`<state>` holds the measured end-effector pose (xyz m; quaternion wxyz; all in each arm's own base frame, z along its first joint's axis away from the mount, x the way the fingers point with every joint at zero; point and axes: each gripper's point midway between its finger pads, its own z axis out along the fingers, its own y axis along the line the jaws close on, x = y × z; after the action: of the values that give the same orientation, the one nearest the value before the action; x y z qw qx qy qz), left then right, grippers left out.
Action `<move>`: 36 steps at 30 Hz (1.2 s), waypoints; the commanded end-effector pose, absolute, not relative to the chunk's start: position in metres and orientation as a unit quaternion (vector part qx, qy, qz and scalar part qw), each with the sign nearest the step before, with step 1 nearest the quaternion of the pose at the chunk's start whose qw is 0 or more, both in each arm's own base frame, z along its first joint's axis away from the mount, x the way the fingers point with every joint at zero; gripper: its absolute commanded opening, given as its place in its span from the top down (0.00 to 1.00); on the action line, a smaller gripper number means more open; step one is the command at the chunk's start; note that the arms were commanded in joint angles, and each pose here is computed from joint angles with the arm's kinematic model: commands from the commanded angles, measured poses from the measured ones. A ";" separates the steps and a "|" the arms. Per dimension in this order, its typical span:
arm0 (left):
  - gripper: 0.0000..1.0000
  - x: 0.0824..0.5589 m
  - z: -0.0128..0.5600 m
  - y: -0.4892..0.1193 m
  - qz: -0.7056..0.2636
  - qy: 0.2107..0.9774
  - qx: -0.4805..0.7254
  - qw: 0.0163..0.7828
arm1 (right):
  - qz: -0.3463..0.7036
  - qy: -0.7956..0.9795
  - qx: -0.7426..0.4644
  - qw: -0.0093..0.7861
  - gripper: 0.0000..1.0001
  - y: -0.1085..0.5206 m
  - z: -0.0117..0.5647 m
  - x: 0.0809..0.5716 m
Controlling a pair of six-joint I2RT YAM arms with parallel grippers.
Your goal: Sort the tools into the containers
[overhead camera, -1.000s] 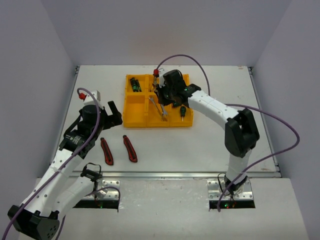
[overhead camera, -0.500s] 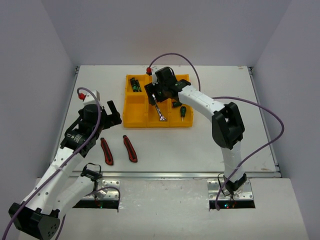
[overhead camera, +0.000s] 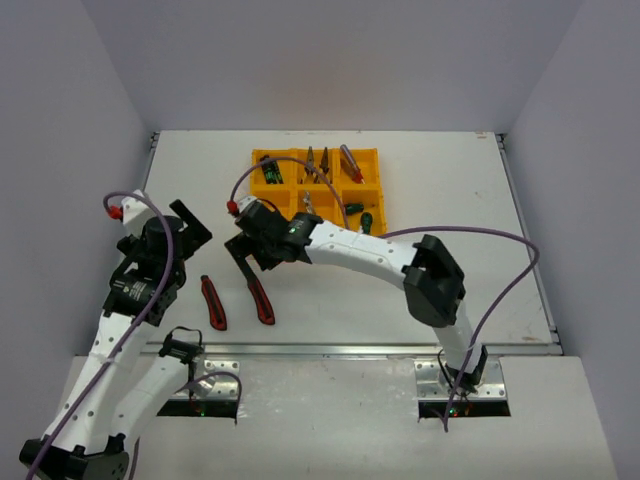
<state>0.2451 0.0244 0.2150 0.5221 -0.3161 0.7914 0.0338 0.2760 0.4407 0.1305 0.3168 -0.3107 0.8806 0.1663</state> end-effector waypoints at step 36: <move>0.00 0.248 0.242 -0.157 -0.450 0.785 -0.139 0.403 | 0.236 0.839 -0.282 0.401 1.00 0.412 0.175 0.216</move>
<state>0.2573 -0.0915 0.2148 0.4587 -0.2076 0.8243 -0.2589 0.1994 0.4048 0.1259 0.3199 -0.3057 0.8752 0.1956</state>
